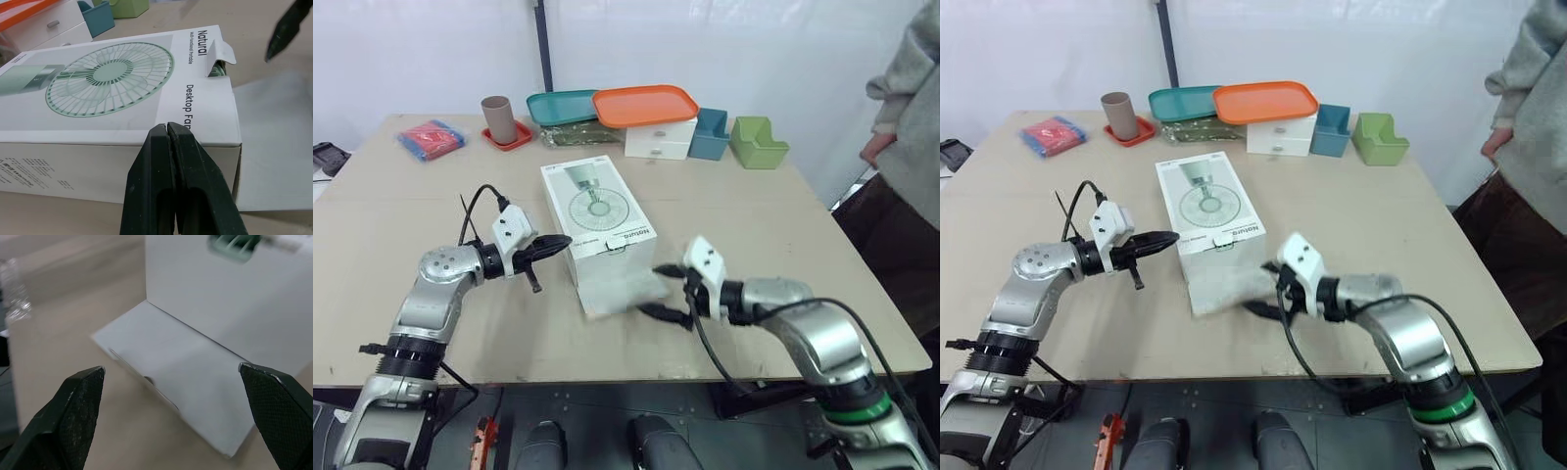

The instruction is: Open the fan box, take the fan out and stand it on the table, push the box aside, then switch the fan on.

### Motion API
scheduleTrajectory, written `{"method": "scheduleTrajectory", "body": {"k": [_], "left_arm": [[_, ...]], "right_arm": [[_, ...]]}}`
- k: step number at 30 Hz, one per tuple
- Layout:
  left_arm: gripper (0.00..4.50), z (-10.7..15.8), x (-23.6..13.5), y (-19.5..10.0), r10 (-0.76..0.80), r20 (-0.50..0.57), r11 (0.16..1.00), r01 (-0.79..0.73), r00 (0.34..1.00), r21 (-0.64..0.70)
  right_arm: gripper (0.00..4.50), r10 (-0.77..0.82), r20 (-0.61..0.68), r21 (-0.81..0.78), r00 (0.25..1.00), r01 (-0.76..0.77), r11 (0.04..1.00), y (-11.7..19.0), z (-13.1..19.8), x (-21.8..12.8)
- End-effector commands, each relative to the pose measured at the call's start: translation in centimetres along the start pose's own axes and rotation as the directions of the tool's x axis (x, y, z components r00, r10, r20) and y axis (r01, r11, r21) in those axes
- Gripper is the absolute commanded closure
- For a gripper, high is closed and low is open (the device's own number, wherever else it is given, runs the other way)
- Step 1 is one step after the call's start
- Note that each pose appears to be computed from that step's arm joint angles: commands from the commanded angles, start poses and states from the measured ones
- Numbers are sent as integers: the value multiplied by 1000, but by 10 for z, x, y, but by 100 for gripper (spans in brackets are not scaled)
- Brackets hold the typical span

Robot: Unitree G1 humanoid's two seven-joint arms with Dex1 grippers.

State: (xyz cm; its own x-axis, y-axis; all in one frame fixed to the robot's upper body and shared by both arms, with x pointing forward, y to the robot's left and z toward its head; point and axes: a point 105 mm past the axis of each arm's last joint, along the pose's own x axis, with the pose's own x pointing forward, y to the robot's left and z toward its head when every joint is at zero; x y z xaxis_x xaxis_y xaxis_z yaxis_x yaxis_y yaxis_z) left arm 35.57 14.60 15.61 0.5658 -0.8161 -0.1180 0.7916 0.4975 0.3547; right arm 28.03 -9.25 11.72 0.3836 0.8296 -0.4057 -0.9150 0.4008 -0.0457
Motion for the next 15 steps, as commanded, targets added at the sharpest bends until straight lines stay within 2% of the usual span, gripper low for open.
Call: {"method": "scheduleTrajectory", "body": {"k": [1, 5, 9, 15], "left_arm": [[439, -9, -1, 2, 2, -40, 1000, -2, 999, 3], [439, -11, 0, 2, 2, -42, 1000, -1, 999, 6], [439, -11, 0, 1, 5, -39, 1000, -5, 999, 4], [439, -12, -1, 0, 9, -39, 1000, -9, 999, 5]], "right_arm": [[0, 42, 44, -70, 998, -38, 997, 11, 18, -8], [0, -5, 67, -47, 998, 8, 999, -1, 23, -13], [0, -148, 26, -19, 989, 148, 989, -36, 15, -19], [0, -198, 0, -6, 980, 198, 980, -54, 6, -18]]}}
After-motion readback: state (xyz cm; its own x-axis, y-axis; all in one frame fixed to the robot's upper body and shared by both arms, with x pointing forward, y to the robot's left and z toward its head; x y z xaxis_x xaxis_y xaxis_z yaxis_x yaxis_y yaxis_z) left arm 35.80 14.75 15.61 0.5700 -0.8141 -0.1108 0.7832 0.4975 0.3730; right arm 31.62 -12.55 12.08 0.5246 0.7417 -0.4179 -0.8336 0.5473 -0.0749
